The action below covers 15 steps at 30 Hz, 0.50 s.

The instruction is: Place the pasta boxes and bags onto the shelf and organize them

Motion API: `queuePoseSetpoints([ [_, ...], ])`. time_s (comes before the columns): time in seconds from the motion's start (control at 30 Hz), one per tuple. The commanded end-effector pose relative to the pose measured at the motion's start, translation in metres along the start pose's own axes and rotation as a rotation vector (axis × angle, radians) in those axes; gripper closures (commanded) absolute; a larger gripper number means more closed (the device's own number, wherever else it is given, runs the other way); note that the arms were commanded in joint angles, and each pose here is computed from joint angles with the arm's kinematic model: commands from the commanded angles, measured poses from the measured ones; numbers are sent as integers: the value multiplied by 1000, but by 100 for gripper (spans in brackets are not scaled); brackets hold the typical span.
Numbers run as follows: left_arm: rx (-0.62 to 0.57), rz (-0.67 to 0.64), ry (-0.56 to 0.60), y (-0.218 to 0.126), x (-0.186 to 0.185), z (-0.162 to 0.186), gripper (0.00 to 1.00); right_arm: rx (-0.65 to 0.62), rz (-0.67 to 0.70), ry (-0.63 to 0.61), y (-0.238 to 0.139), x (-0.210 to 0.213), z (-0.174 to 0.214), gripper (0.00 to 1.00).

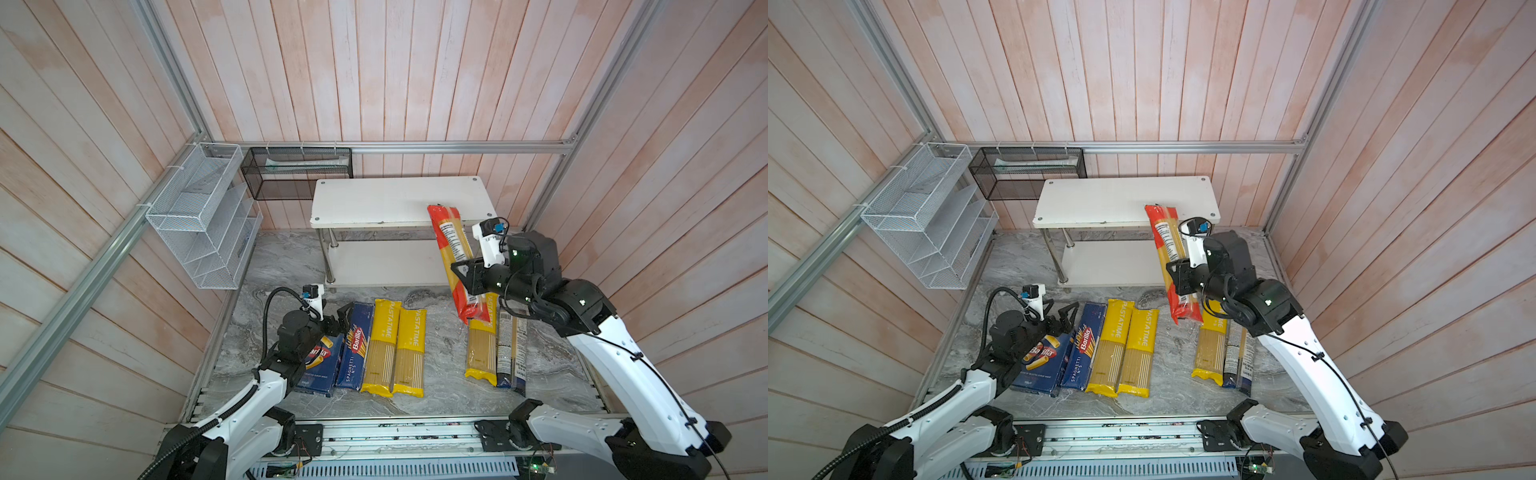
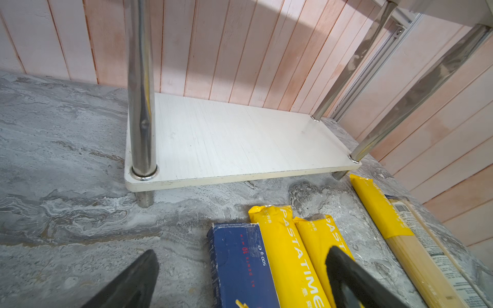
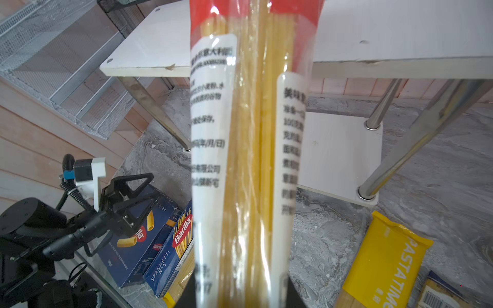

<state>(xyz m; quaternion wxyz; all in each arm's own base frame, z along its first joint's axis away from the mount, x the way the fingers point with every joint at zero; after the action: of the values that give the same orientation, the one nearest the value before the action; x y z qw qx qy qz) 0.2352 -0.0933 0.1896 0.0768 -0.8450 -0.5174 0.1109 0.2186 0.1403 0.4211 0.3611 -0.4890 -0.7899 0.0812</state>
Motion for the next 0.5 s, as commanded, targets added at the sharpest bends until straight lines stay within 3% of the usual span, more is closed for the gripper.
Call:
queuePoseSetpoints([
  [0.0,-28,9,20,-1,-2,-7,0,-104,-74,0,-18,7,-37,100],
  [0.47,-34,23,15,-2,-3,-7,0,-199,-136,-16,-18,3,-95,100],
])
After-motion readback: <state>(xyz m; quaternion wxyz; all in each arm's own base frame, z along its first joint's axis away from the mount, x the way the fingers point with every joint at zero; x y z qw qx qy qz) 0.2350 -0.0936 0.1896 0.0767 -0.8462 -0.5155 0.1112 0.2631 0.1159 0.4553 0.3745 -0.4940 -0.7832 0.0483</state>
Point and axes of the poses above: each gripper's point midway between its finger pads, its own y axis out along the fingers, its own x axis along the line the jaws close on, z = x × y, the point moved 9 cm from there along -y, back along the fingers, and after that the axes turned 13 degrees about y, right-handed, at the moved point
